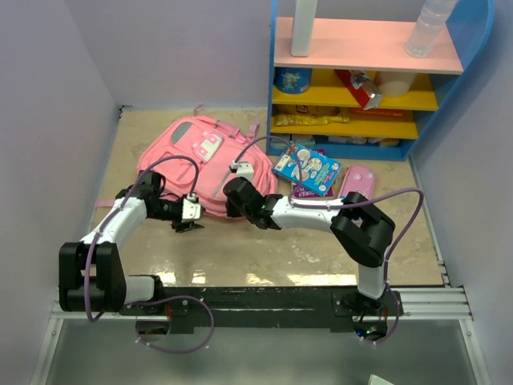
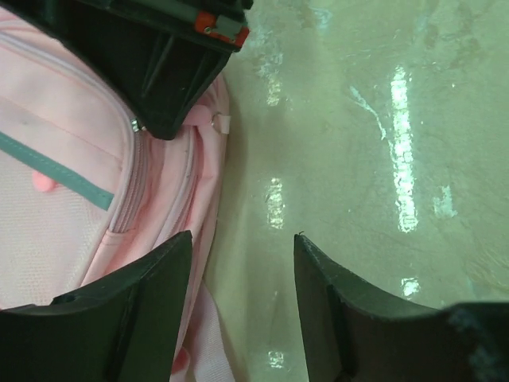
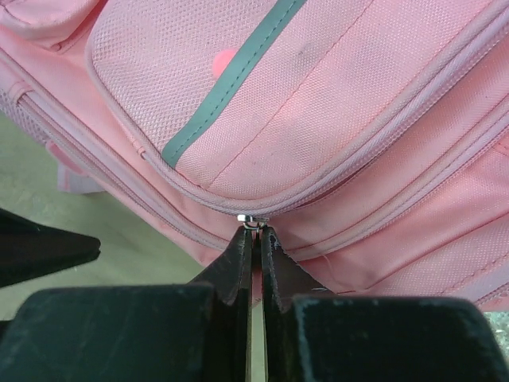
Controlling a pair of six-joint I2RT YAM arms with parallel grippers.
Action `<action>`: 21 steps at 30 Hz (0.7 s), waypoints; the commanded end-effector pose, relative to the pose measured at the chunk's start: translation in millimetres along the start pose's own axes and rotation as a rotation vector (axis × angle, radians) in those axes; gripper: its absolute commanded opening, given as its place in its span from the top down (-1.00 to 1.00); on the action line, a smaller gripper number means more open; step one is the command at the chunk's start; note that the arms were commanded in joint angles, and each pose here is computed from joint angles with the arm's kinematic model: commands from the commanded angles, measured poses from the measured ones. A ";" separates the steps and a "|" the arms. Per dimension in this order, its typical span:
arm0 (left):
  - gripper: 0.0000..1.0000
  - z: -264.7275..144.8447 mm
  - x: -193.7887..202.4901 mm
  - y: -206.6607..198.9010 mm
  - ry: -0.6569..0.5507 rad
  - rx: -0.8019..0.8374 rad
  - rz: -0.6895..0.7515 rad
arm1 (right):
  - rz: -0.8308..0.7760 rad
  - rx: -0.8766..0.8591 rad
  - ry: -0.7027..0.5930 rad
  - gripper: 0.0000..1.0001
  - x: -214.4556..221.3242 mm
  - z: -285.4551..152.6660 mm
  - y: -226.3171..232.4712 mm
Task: Pack the student bag
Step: Zip the student bag at the center of the board.
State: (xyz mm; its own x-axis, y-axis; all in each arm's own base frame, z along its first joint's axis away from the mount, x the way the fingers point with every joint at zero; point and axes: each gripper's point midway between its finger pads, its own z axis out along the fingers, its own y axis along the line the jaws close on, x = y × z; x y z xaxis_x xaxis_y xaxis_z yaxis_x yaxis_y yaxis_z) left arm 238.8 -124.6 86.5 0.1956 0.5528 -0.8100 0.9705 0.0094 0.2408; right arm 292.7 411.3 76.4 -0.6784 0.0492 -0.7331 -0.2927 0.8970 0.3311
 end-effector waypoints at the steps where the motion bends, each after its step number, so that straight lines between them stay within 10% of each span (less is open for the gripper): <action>1: -0.17 0.1 -25.4 12.6 -0.123 -0.023 0.120 | 0.062 -0.115 -0.053 1.00 -23.9 -14.5 29.5; 21: -0.18 1.7 -19.3 48.8 -0.079 -0.127 0.177 | 0.061 -0.271 -0.001 1.00 -16.6 -42.8 63.2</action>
State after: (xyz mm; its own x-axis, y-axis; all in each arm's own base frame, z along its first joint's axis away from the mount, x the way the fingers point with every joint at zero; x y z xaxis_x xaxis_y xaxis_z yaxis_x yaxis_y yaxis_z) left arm 279.7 -132.6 112.6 0.3088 0.5011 -0.8084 0.9206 0.0563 0.3865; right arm 269.5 430.4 91.9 -0.7113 0.0544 -0.7007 -0.3648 0.8236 0.4342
